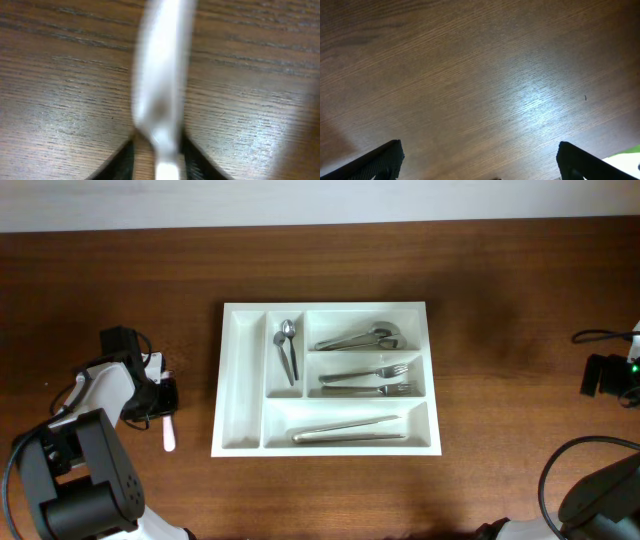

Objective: Pack container
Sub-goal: 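Lower the left gripper over the white plastic knife and close on it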

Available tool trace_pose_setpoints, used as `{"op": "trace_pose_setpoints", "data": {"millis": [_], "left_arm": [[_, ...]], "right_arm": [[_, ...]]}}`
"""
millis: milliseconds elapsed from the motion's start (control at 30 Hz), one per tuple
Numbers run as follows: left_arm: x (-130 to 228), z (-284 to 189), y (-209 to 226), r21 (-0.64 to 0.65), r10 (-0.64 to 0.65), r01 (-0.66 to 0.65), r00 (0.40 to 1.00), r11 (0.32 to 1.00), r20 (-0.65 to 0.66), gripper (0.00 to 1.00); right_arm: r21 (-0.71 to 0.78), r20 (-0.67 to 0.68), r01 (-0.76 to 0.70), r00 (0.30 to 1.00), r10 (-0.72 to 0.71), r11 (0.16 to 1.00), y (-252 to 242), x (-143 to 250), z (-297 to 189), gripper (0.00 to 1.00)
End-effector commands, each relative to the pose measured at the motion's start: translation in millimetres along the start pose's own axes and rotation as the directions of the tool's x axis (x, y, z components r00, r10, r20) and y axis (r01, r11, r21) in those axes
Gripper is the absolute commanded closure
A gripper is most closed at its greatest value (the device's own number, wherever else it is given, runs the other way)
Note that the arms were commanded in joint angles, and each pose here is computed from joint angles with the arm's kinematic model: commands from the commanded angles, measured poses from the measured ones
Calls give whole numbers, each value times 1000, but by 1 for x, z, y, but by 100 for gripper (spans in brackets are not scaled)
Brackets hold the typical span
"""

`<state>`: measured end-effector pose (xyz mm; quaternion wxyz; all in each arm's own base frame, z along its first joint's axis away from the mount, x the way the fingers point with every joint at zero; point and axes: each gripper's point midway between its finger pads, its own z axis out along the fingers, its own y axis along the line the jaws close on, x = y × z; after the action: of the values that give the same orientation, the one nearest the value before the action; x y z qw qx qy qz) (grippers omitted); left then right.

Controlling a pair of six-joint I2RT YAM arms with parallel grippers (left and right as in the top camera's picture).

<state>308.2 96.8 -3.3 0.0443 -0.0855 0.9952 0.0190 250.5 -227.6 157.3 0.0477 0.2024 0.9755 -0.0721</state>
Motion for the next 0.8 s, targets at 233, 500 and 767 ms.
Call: {"op": "trace_pose_setpoints", "data": {"millis": [233, 500, 767], "left_arm": [[5, 8, 2, -8, 1, -2, 1000, 1000, -28, 98], [-25, -25, -3, 42, 1, -1, 1000, 999, 9, 98], [-86, -99, -36, 215, 19, -55, 986, 975, 166, 98]], "right_arm": [[5, 24, 6, 1000, -6, 1000, 0, -1, -7, 1], [5, 24, 5, 1000, -5, 1000, 0, -1, -7, 1], [5, 24, 6, 1000, -6, 1000, 0, -1, -7, 1]]}}
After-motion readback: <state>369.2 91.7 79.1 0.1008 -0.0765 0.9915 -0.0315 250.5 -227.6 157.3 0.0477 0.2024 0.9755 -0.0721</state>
